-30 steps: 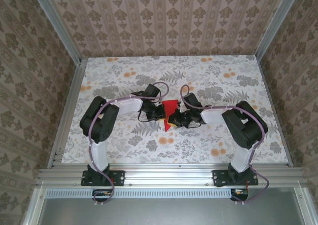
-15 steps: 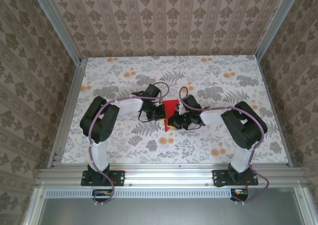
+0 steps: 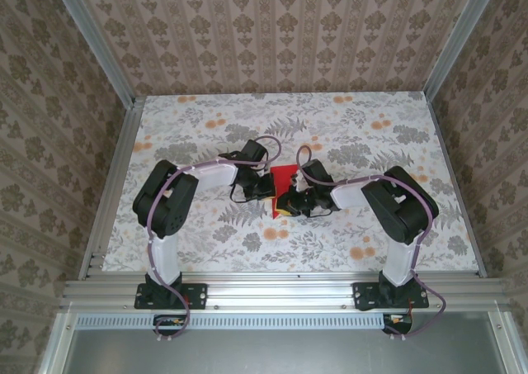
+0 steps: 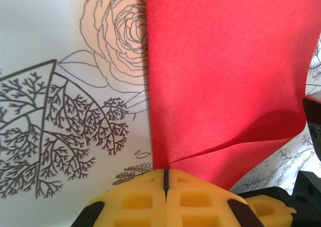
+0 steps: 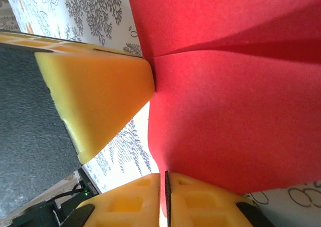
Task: Fold a paper plane with a square sheet of paper (pick it up from the middle)
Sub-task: Third fold the triangle at the center of the table.
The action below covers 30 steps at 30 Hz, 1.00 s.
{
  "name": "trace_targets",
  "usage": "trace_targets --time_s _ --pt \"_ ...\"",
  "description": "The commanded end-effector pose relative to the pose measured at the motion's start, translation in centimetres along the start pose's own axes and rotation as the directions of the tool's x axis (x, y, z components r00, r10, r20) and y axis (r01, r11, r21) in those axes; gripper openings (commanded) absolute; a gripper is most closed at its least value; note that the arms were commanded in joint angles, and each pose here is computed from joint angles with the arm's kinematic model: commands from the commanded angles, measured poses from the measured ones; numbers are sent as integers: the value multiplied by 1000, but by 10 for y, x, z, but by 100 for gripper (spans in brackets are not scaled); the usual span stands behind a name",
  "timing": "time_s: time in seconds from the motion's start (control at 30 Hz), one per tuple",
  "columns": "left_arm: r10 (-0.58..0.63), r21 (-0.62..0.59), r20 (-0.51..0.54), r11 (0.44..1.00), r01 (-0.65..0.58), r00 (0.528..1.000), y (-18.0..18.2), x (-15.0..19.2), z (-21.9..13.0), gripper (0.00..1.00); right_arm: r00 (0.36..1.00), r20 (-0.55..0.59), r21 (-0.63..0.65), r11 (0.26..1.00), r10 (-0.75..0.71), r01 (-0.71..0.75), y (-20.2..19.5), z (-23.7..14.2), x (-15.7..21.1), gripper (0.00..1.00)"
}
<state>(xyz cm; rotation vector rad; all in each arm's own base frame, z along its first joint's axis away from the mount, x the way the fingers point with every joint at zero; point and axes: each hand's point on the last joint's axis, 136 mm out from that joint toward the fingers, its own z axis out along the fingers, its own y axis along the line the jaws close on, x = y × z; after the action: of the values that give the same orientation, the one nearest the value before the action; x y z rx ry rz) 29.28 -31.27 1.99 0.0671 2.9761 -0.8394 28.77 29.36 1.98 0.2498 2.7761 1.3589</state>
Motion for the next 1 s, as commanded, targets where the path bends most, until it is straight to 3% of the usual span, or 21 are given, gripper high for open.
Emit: trace_targets --time_s 0.0,0.4,0.97 --pt "-24 -92 -40 996 20 999 24 11 14 6 1000 -11 -32 999 -8 8 3 1 6 14" --pt "-30 -102 -38 994 26 999 25 12 14 6 998 -7 -66 996 -67 66 17 -10 15 16" --pt "-34 -105 -39 994 30 999 26 11 14 6 997 -34 -47 997 -69 67 12 5 18 16"
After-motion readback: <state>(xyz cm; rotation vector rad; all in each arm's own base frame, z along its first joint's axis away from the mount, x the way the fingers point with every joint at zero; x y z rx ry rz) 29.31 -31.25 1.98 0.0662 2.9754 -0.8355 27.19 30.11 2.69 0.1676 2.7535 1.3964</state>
